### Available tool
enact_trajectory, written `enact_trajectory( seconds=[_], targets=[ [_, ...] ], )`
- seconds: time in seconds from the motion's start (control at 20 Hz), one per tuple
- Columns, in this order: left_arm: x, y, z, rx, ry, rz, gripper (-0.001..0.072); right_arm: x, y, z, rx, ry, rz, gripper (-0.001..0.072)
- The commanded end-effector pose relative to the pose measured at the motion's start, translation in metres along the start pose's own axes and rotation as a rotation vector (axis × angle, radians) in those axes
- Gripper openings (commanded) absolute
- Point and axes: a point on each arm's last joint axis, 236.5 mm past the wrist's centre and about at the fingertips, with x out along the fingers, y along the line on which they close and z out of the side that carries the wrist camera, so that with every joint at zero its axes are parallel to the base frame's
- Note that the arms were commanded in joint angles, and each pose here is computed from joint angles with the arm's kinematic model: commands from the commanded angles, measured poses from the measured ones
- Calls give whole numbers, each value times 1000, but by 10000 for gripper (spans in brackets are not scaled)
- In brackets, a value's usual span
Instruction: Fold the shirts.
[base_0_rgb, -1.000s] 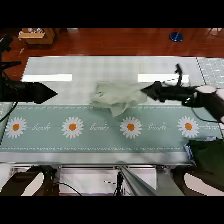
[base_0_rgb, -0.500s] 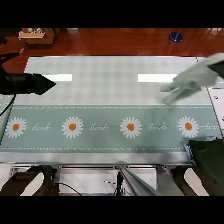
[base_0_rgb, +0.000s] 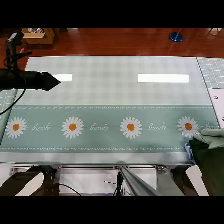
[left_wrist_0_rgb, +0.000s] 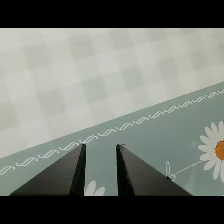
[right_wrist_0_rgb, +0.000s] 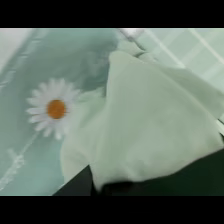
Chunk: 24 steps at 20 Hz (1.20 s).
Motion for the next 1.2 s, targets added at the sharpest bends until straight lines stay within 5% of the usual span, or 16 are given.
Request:
enact_trajectory(
  seconds=[0.0, 0.25, 0.55, 0.85, 0.9, 1.05, 1.15],
  targets=[
    [9, 15, 10, 41, -31, 31, 262, -8, -65, -14, 153, 35, -207, 24],
    [7, 44, 46, 20, -184, 122, 262, 15, -98, -47, 204, 166, -311, 24],
    [-7, 74, 72, -6, -307, 207, 261, 15, -177, -133, 260, 430, -736, 24],
    [-23, 101, 81, -41, -366, 271, 261, 50, -200, -179, 341, 547, -734, 28],
    [-23, 102, 81, -42, -367, 274, 261, 51, -202, -181, 351, 547, -736, 71],
    [-24, 103, 81, -44, -368, 275, 261, 53, -210, -175, 308, 524, -739, 492],
    [-22, 104, 80, -45, -364, 275, 262, 59, -212, -163, 277, 472, -732, 537]
  ],
)
